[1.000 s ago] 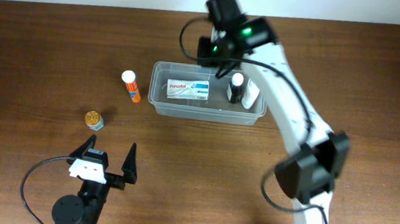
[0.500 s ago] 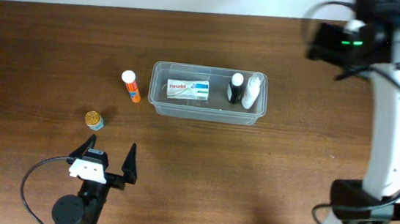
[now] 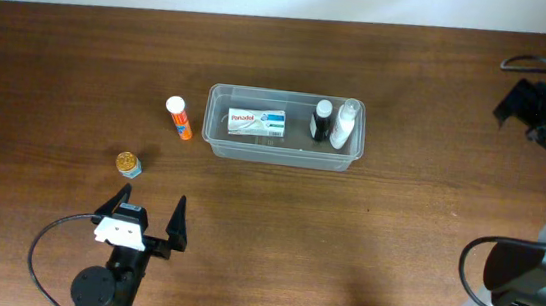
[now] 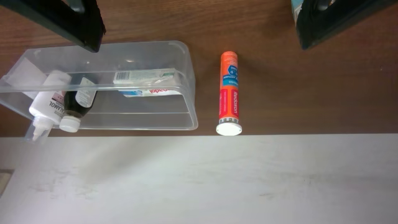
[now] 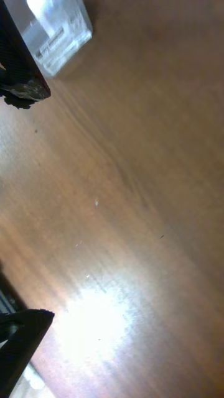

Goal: Pack container

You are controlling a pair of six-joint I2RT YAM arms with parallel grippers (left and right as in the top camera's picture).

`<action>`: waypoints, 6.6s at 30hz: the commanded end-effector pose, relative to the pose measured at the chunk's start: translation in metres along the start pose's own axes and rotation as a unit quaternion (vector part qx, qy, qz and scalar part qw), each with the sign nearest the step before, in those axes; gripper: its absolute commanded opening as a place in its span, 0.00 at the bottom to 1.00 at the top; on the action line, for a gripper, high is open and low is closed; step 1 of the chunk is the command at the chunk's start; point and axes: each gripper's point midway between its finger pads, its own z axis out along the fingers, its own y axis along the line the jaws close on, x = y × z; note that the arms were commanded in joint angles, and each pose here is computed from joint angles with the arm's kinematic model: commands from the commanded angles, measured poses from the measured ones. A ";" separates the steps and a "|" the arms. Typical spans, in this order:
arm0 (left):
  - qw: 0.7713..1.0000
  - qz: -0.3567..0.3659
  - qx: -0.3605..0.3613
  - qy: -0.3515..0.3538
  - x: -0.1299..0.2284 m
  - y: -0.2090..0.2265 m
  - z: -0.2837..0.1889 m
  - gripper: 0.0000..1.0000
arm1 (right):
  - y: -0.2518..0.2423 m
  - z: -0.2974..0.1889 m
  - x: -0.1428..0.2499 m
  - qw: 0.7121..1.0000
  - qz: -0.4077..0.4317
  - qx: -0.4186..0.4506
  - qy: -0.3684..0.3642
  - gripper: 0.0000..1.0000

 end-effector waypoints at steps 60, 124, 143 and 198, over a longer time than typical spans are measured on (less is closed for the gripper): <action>0.944 0.003 -0.115 0.310 -0.122 0.055 0.084 0.99 | -0.005 0.019 0.004 1.000 0.004 0.006 0.027 0.98; 0.775 -0.155 -0.174 0.588 0.118 0.160 0.101 0.99 | -0.005 0.019 0.004 1.000 0.004 0.006 0.027 0.98; 0.769 -0.173 -0.150 0.597 0.126 0.149 0.101 0.79 | -0.005 0.019 0.004 1.000 0.004 0.006 0.027 0.99; 0.796 -0.158 -0.143 0.567 0.021 0.158 0.133 0.37 | -0.005 0.019 0.004 1.000 0.004 0.006 0.027 0.98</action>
